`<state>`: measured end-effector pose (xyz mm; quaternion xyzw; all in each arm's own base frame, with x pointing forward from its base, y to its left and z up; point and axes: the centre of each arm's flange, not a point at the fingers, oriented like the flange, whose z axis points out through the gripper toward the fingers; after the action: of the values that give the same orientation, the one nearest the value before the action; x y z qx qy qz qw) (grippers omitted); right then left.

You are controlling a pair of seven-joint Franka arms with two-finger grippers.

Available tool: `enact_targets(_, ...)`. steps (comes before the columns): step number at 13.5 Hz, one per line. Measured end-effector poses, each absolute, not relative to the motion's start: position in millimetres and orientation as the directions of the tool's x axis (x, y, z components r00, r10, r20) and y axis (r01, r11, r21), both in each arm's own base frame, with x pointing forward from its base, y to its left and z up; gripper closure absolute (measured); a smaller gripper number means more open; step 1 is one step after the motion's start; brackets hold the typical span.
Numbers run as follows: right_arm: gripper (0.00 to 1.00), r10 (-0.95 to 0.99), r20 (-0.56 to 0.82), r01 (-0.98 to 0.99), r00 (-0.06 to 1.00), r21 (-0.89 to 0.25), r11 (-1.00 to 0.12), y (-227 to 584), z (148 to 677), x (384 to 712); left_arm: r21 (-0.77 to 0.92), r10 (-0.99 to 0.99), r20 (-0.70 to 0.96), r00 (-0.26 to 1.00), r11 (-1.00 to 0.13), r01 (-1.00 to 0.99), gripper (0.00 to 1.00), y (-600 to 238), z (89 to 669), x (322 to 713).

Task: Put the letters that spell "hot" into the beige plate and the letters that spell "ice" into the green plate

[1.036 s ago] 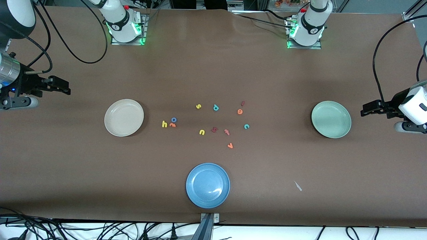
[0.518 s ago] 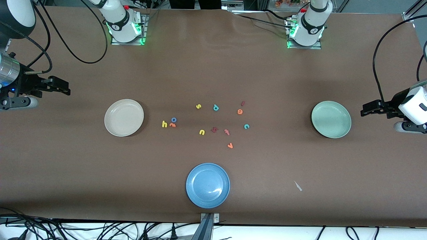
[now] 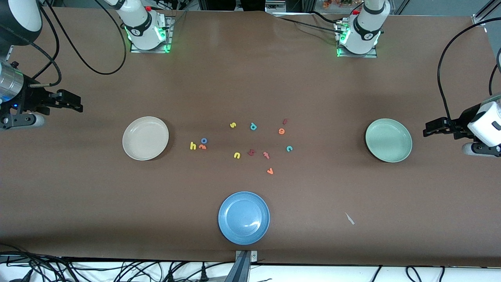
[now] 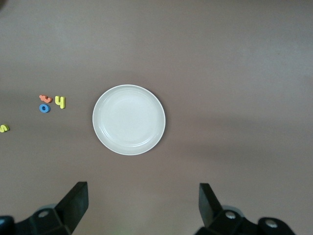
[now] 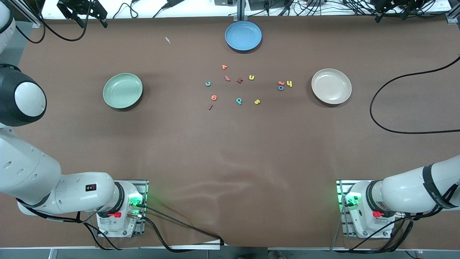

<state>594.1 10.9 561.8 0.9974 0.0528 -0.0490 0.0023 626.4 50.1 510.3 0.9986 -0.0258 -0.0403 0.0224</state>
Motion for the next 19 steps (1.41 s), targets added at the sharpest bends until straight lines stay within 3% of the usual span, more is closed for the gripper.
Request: enact_targets(19, 0.00, 0.104, -0.092, 0.104, 0.990, 0.000, -0.995, 10.9, 562.3, 594.8, 0.046, -0.087, -0.080, 0.993, -0.995, -0.084, 0.00, 51.4, 510.1, 626.1)
